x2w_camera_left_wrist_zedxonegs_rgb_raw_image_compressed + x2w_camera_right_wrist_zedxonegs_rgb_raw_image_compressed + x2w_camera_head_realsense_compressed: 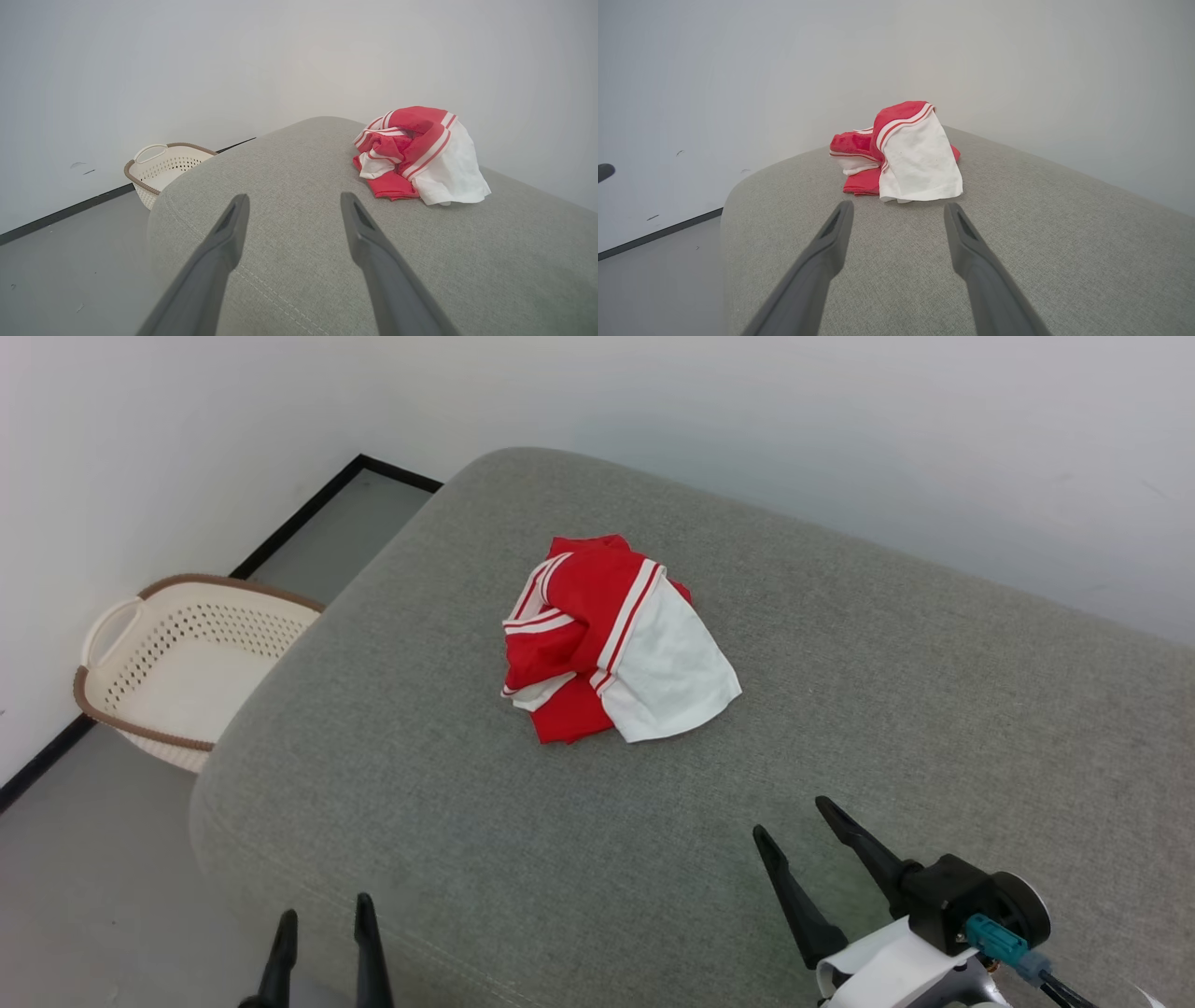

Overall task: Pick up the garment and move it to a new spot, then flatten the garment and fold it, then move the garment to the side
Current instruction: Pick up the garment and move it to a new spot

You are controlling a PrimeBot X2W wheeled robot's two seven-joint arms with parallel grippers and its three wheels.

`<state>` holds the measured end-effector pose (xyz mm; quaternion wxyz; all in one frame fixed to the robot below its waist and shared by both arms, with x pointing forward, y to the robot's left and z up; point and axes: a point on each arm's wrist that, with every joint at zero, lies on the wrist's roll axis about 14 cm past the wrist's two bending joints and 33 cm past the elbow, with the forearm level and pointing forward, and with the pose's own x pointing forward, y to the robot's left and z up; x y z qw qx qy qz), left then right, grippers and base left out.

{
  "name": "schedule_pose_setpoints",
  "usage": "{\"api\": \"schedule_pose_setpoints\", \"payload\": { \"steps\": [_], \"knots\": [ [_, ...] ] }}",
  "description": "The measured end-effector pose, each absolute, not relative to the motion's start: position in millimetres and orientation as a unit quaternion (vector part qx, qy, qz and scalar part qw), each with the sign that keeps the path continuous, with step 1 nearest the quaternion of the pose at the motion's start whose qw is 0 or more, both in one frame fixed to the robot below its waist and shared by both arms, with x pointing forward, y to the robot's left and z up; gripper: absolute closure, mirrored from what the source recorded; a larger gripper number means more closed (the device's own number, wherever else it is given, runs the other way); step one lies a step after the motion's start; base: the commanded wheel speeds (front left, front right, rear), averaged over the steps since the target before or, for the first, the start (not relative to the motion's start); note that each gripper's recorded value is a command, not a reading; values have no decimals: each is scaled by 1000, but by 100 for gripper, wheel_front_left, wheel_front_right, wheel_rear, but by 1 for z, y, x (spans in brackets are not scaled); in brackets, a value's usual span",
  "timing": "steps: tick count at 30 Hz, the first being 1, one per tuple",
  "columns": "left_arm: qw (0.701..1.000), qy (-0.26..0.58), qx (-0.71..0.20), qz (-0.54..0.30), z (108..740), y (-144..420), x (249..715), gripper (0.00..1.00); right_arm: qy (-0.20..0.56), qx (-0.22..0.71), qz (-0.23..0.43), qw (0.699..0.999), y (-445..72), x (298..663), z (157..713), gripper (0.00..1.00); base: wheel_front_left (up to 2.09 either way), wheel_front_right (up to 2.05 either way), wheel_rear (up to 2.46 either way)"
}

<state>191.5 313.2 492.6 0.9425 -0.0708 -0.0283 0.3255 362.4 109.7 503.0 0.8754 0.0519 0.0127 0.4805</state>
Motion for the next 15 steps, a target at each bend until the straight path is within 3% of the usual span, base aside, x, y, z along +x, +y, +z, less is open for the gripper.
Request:
{"api": "schedule_pose_setpoints", "payload": {
  "steps": [8, 15],
  "knots": [
    [958, -69, -65, 272, 517, 312, 229, 0, 24, 63, 444, 894, 89, 368, 493, 0, 0, 0, 0],
    [961, -183, -15, 205, 605, 332, 306, 0, -2, 56, 411, 910, 71, 386, 506, 0, 0, 0, 0]
  ]
}}
